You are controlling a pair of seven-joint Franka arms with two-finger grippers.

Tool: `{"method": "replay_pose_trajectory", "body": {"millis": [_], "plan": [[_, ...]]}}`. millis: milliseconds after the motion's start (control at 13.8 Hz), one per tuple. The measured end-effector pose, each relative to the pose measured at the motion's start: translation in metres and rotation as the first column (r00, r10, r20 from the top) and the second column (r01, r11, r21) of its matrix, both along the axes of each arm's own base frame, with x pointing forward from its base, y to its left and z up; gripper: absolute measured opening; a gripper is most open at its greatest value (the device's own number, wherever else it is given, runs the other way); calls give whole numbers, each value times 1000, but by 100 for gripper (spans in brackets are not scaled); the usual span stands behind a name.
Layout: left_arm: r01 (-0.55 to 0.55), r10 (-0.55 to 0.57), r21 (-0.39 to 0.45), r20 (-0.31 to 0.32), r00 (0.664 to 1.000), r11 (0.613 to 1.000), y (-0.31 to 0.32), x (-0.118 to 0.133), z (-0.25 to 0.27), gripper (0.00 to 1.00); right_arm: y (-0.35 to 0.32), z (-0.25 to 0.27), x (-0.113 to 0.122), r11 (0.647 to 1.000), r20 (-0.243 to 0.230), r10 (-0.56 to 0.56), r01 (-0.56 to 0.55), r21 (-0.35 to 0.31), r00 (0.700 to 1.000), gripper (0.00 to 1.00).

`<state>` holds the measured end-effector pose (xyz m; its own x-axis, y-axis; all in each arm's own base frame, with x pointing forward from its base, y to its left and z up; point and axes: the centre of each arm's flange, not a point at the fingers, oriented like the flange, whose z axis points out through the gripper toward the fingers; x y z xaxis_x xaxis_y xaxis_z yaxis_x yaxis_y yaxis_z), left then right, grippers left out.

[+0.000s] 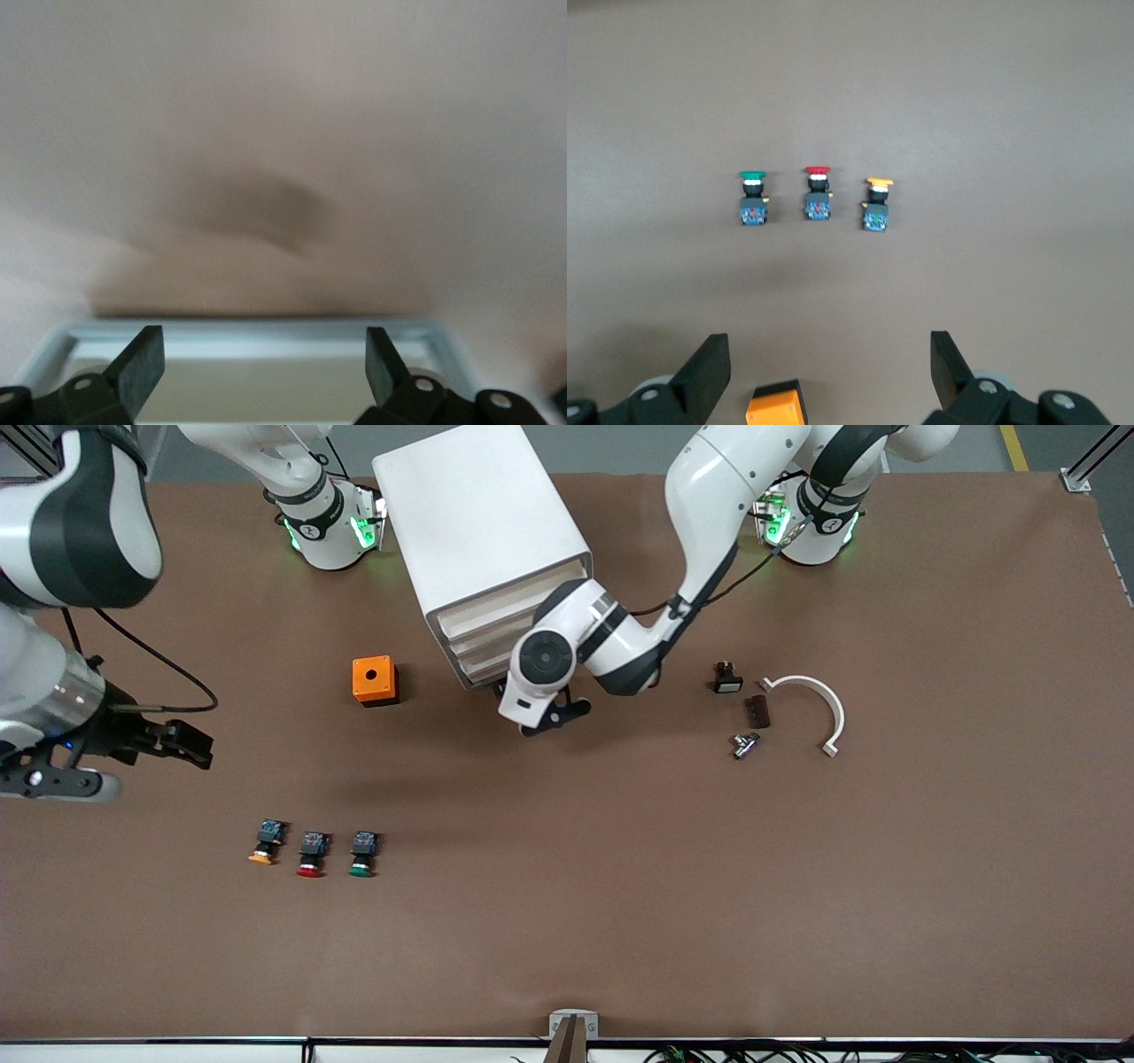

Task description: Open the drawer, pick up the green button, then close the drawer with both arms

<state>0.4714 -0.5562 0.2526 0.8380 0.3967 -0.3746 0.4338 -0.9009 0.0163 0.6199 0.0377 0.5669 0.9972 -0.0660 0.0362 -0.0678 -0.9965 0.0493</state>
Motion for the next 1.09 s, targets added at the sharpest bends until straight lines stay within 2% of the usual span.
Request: {"method": "replay_pose_trajectory", "body": {"millis": [218,364,436,582,727,800,945,1091], "plan": [[-170,171,-31,42,984,985,105,99,77,100,-16,36,-22,1000,11,-24,24,6,1000,100],[-266,269,-44,82,960,963,185,146,128,100,-31,56,-33,999,35,-43,43,12,998,100],[-291,294,-37,124,948,956,222,163,151,100,-36,64,-38,999,39,-52,52,12,998,100],[-274,268,6,196,943,962,275,178,182,100,-41,69,-45,998,26,-62,62,10,998,100],[-199,171,87,253,952,976,310,181,202,100,-43,68,-48,998,7,-66,66,9,998,100],[-158,116,130,280,953,979,328,182,214,100,-41,72,-48,998,14,-64,63,9,998,100],[-90,31,180,304,952,979,364,180,242,100,-38,83,-49,998,38,-55,55,10,998,100],[-24,-39,192,315,948,981,404,176,274,100,-37,89,-50,999,50,-53,53,11,997,100]]}}
